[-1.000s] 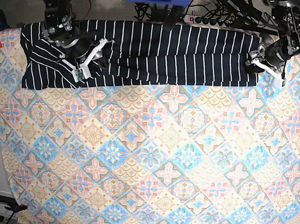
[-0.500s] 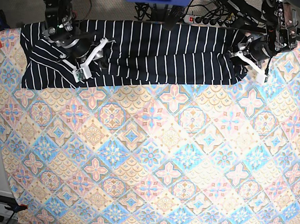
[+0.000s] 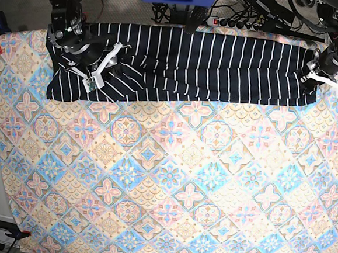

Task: Fold the T-shirt properly
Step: 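Fold the hem end with the left gripper toward the right gripper, then release the fold and regrasp the strip's end with the left gripper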

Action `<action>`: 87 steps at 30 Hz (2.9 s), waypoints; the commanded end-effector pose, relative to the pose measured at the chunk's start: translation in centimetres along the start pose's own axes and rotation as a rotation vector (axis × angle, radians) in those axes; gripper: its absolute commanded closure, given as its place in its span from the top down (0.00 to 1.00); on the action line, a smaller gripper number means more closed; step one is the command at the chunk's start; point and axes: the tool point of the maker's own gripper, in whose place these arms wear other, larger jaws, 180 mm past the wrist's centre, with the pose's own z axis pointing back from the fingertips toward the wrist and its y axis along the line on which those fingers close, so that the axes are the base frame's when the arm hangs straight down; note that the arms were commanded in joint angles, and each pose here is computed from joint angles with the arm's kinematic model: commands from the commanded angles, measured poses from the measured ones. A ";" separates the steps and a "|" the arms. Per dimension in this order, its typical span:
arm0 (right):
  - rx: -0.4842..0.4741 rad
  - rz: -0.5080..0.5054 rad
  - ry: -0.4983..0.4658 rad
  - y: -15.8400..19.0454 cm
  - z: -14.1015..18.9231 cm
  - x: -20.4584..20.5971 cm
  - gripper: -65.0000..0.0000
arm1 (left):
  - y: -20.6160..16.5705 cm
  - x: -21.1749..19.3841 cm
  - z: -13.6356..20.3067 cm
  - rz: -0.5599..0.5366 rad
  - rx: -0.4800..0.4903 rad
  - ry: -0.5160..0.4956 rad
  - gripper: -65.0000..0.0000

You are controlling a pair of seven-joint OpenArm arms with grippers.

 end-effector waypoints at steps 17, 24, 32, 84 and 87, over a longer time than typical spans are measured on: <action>-0.009 0.010 -0.045 -0.4 0.4 1.3 0.31 | -14.1 -0.3 4.0 -0.012 -0.391 -0.080 0.00; -0.011 0.010 -0.046 -0.5 0.5 1.3 0.31 | -18.8 -3.7 3.1 0.027 -0.508 -0.002 0.00; -0.012 0.009 -0.047 -0.6 0.5 1.3 0.31 | -23.1 -6.8 2.9 0.044 -0.614 0.075 0.00; -0.043 0.015 -0.071 -1.9 0.7 2.4 0.31 | -10.6 -6.4 -1.3 -0.167 -0.328 0.305 0.59; -0.043 0.015 -0.071 -1.9 0.7 2.4 0.31 | -10.5 -7.5 -1.9 -0.162 -0.325 0.342 0.59</action>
